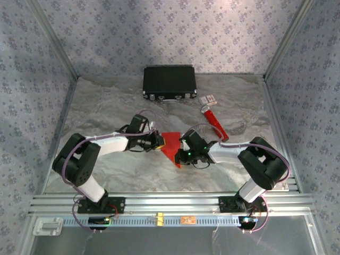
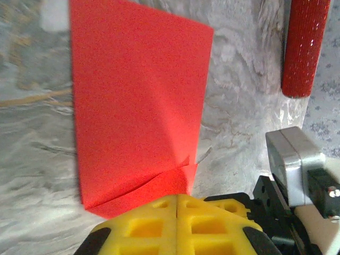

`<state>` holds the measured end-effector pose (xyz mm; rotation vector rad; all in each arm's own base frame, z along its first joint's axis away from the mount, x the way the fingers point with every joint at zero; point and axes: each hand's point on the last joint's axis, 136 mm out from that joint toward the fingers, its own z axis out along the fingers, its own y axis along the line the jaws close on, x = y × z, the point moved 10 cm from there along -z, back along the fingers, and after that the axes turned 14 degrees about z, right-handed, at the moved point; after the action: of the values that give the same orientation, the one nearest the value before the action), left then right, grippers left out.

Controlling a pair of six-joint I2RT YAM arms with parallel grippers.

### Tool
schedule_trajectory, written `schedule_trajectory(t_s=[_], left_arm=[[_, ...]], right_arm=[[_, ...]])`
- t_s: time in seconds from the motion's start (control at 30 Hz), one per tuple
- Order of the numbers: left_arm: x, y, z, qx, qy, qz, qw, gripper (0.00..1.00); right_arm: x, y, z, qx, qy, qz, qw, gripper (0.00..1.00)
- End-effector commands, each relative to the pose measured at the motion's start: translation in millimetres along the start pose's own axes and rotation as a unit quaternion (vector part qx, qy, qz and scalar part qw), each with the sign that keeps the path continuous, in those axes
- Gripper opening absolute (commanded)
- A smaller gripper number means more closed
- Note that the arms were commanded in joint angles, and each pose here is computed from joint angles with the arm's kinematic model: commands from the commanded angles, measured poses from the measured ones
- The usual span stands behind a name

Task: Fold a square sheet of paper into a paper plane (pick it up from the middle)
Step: Third fold the triangle at the center of the table.

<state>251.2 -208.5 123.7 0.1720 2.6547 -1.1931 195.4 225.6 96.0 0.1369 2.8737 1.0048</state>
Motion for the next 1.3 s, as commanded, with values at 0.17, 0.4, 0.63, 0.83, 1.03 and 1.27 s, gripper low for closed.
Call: schedule_trajectory(t_s=[0.17, 0.4, 0.63, 0.83, 1.03, 1.27], left_arm=[[8.5, 17.3, 32.2, -0.026, 0.058, -0.003, 0.998, 0.05], [26.0, 40.5, 33.6, -0.095, 0.085, -0.022, 0.992, 0.02], [28.6, 42.1, 33.6, -0.096, 0.09, -0.022, 0.991, 0.02], [26.9, 39.9, 33.2, -0.093, 0.089, -0.021, 0.992, 0.01], [26.7, 40.3, 33.9, -0.093, 0.09, -0.022, 0.991, 0.01], [27.3, 43.3, 35.5, -0.096, 0.093, -0.025, 0.991, 0.01]], right_arm=[[13.2, -29.7, 3.0, 0.09, 0.036, 0.023, 0.995, 0.03], [1.1, -1.1, -10.6, 0.041, 0.013, 0.003, 0.999, 0.04], [-13.9, 39.3, -3.9, -0.018, 0.008, -0.026, 0.999, 0.05], [-20.5, 35.3, 22.6, 0.026, 0.01, -0.015, 0.999, 0.05], [-9.9, 18.6, 22.4, 0.049, 0.022, -0.011, 0.998, 0.05], [1.8, 10.3, 6.9, 0.045, 0.029, -0.017, 0.998, 0.06]])
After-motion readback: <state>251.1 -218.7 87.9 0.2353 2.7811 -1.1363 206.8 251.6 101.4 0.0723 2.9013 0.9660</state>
